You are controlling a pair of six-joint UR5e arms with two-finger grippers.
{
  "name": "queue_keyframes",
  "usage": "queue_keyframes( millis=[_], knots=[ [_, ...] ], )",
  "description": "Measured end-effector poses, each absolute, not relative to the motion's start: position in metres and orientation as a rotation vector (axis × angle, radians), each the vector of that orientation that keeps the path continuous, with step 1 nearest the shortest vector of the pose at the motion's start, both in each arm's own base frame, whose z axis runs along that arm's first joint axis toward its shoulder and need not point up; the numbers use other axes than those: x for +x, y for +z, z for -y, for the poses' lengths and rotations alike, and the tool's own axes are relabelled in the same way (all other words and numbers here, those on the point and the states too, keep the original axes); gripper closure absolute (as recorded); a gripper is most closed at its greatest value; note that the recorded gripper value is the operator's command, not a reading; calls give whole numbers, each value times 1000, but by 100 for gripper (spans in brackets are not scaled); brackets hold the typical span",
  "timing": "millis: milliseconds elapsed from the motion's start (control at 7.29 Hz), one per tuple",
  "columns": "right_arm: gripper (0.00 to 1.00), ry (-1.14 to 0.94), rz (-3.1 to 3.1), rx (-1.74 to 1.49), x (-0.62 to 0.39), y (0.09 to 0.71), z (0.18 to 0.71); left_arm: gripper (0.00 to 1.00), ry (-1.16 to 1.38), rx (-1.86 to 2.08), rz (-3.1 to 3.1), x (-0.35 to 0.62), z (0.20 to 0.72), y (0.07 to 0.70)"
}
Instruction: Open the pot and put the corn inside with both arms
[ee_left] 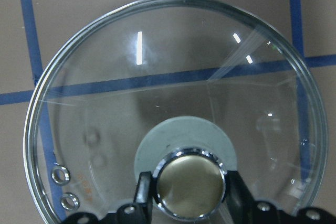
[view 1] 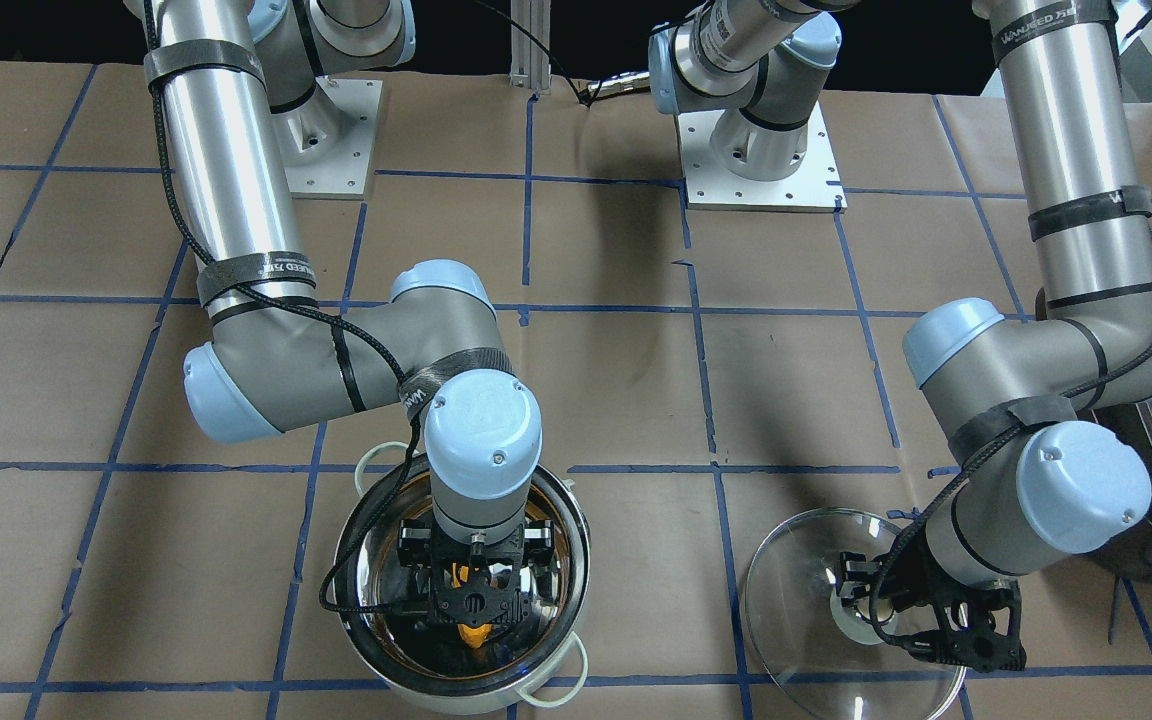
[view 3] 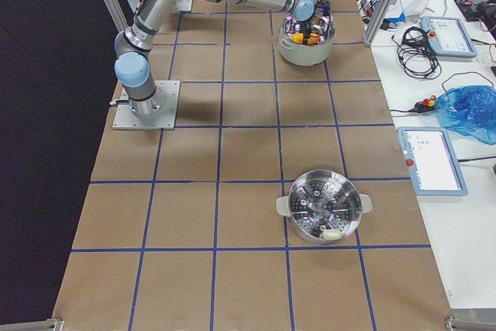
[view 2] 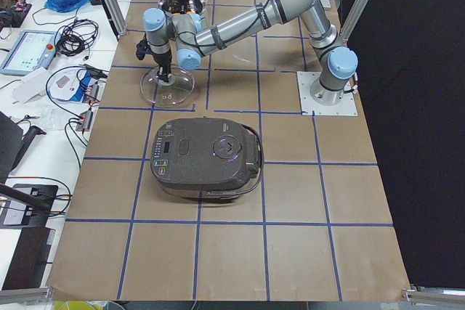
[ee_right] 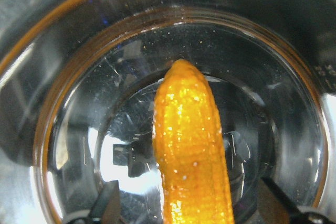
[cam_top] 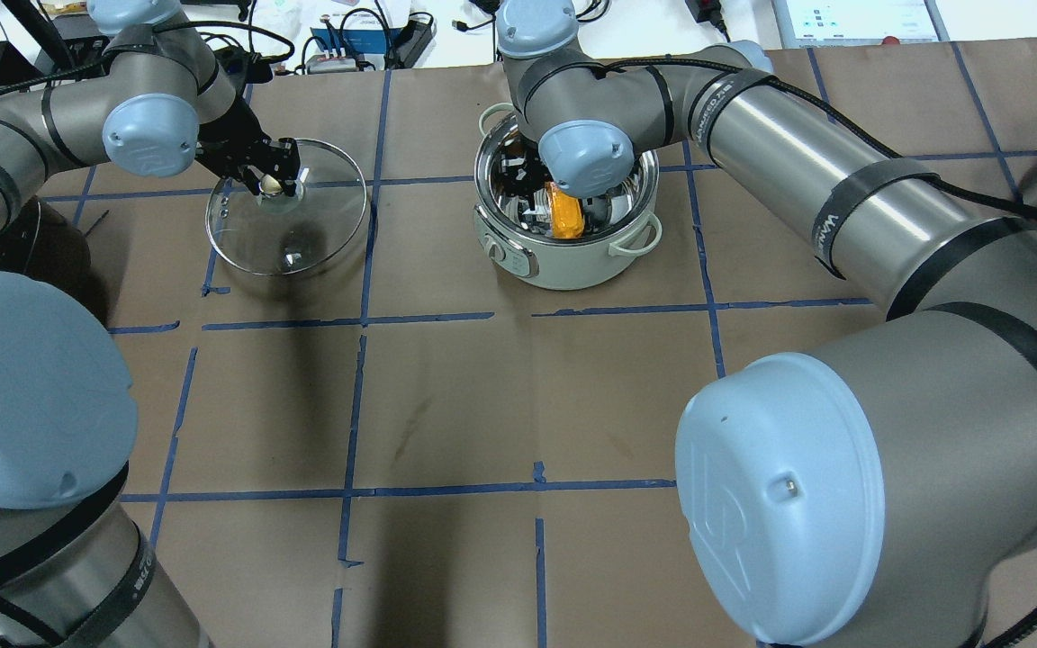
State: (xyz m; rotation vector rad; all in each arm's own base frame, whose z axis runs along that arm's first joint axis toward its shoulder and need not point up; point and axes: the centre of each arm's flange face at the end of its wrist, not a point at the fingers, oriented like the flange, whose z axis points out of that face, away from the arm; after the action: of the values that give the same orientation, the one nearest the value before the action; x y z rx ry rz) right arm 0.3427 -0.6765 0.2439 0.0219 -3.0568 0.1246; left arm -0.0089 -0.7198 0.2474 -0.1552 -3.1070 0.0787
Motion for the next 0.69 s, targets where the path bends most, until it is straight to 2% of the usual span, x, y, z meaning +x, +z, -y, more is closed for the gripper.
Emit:
queue_keyframes(
  millis=[137, 412, 686],
  knots=[
    [0, 156, 3065, 19, 342, 261, 675, 0, 75, -150, 3110, -9, 720, 248],
    [0, 224, 3076, -5, 326, 337, 658, 0, 84, -144, 3118, -16, 716, 270],
    [2, 153, 3073, -73, 274, 418, 626, 0, 45, -88, 3122, -65, 682, 349]
  ],
)
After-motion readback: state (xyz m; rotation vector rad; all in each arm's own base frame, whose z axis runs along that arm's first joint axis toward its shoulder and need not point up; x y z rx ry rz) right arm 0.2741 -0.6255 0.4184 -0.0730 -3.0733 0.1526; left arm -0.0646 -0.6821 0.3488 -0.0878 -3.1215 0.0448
